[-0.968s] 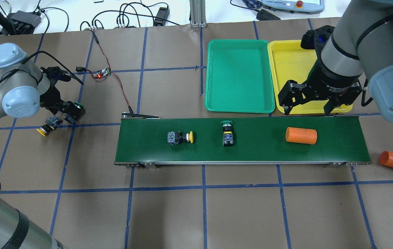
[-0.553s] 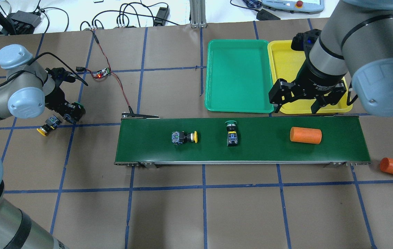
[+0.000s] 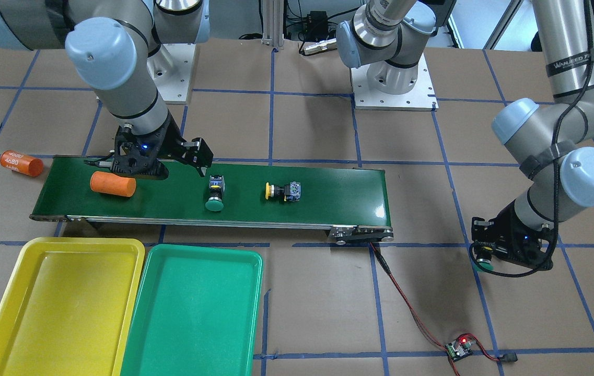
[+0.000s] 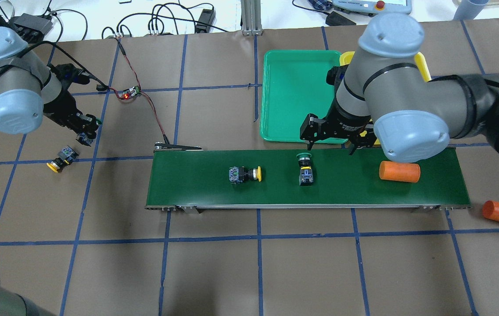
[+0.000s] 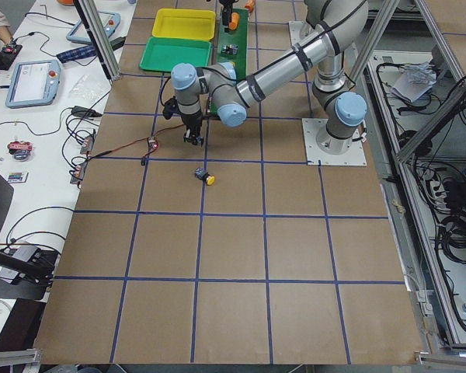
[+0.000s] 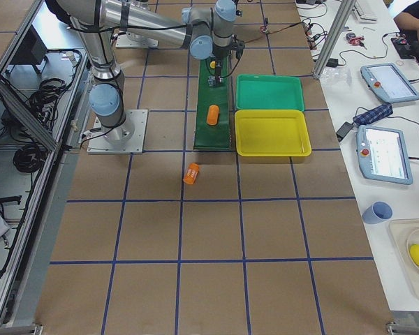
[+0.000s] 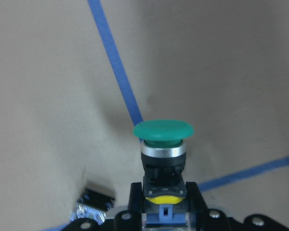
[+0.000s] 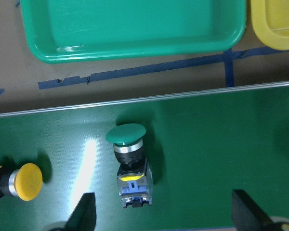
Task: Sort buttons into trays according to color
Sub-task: 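Lower the right gripper onto the green-capped button while left grasps another button, then drop the green button into the green tray while left places its button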
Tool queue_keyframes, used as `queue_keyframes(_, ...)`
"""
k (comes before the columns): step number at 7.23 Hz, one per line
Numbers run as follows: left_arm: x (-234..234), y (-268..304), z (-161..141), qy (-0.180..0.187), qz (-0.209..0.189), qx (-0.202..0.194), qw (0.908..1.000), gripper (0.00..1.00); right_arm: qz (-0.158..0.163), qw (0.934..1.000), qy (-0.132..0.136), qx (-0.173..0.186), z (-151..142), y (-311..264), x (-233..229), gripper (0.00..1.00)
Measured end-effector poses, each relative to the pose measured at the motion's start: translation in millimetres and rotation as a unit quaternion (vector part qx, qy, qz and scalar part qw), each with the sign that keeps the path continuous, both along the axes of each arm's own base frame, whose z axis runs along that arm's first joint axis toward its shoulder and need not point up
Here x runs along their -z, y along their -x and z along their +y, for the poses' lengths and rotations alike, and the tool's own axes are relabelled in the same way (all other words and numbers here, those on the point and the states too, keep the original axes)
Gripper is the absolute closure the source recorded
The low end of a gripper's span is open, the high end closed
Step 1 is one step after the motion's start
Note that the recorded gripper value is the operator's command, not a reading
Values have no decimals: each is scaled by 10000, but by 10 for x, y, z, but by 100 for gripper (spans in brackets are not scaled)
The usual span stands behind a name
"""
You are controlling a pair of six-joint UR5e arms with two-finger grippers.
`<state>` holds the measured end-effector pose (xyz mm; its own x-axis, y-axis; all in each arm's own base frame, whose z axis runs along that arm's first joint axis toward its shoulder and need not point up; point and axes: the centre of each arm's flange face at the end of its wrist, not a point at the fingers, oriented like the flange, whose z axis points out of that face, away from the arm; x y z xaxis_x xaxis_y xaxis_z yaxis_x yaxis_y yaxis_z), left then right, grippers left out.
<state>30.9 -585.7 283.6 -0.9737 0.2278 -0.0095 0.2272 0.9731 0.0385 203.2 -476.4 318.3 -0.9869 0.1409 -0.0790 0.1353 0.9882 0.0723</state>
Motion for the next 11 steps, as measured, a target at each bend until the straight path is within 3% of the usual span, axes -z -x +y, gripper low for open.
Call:
queue_keyframes(2,-202,1083,163,48,-21,-475,9989,100,87,9997,-235,18,63,-74,268,0)
queue_keyframes(3,-212,1535,260,50,-41,-582,9983,100,107,9994,-335,28,61,-84,371,14)
queue_keyframes(4,-159,1895,355,5,-75,-765,9970,100,128,9990,-430,40,44,-92,474,53)
queue_keyframes(5,-70,2114,468,-73,-109,-957,9953,100,160,9987,-487,33,21,-91,551,86)
queue_keyframes(6,24,2213,620,-167,-120,-1061,9941,100,266,9983,-510,-3,-3,-73,602,100)
queue_keyframes(8,177,2283,892,-367,-118,-1215,9918,100,490,9976,-467,-134,-57,23,609,100)
queue_keyframes(10,171,2305,1021,-410,-115,-1258,9911,1,515,9980,-286,-209,-175,100,456,100)
queue_keyframes(11,194,2314,1033,-439,-127,-1263,9909,0,505,9984,-93,-216,-301,90,279,100)
